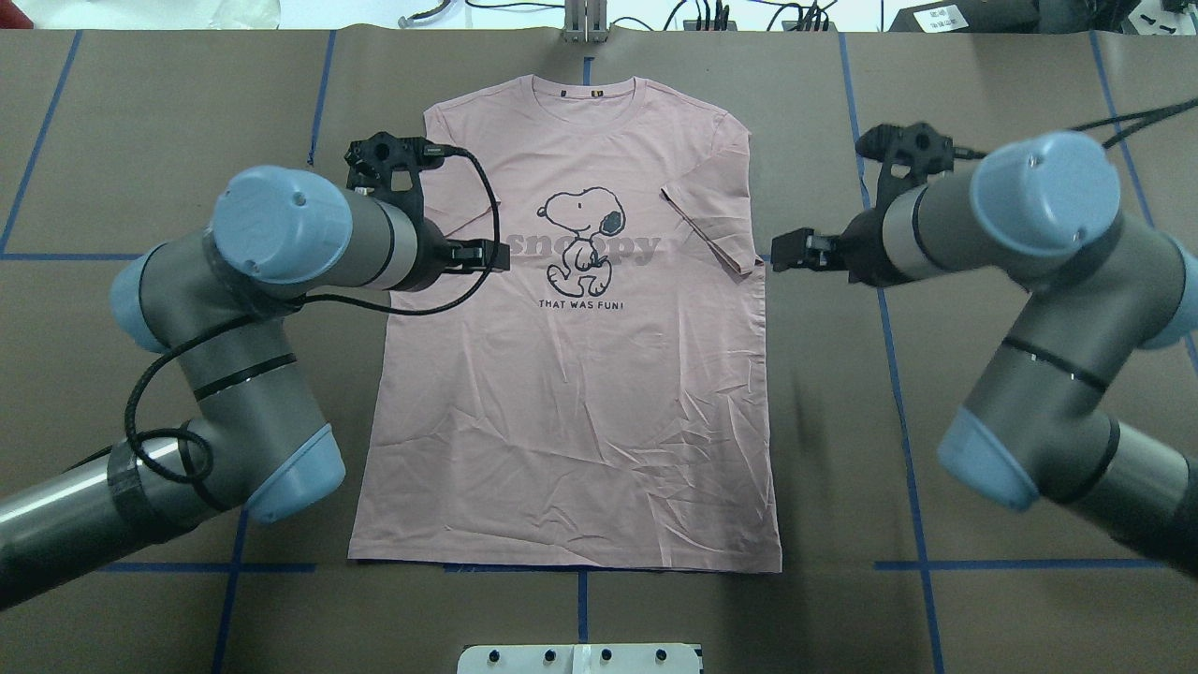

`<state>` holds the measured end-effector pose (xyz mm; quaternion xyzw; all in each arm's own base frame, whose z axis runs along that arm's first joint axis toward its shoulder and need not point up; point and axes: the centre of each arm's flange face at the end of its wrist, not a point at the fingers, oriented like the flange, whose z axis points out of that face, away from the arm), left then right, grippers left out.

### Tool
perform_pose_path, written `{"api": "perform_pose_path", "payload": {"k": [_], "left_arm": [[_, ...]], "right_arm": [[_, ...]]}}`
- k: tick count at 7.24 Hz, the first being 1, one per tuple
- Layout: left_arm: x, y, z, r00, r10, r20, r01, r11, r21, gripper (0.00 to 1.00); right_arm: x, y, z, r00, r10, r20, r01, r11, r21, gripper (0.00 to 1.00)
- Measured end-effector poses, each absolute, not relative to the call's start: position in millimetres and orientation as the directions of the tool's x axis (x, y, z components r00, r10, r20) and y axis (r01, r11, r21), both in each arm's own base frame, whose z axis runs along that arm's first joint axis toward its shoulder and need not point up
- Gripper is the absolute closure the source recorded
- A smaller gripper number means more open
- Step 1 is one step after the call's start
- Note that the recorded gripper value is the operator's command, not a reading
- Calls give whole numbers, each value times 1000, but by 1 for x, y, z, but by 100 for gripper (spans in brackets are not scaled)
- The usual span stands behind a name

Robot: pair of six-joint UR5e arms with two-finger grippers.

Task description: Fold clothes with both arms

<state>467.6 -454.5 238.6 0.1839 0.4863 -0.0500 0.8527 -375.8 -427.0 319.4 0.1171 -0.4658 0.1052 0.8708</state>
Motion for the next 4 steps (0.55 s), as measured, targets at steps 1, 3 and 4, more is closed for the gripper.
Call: {"api": "perform_pose_path", "payload": {"k": [1,3,4], "left_arm": [[466,-415,243,499,97,-861,249,936,250,0],[472,-337,259,477,59,-877,245,949,198,5],[475,-298,274,479,16,-878,245,958,151,28]], "right_arm": [[-398,-361,320,532,112,839,-320,944,77,5],[-437,-261,327,524,190,830,-366,930,18,15],[-450,-225,326,529,227,818,-376,927,-14,15]]}}
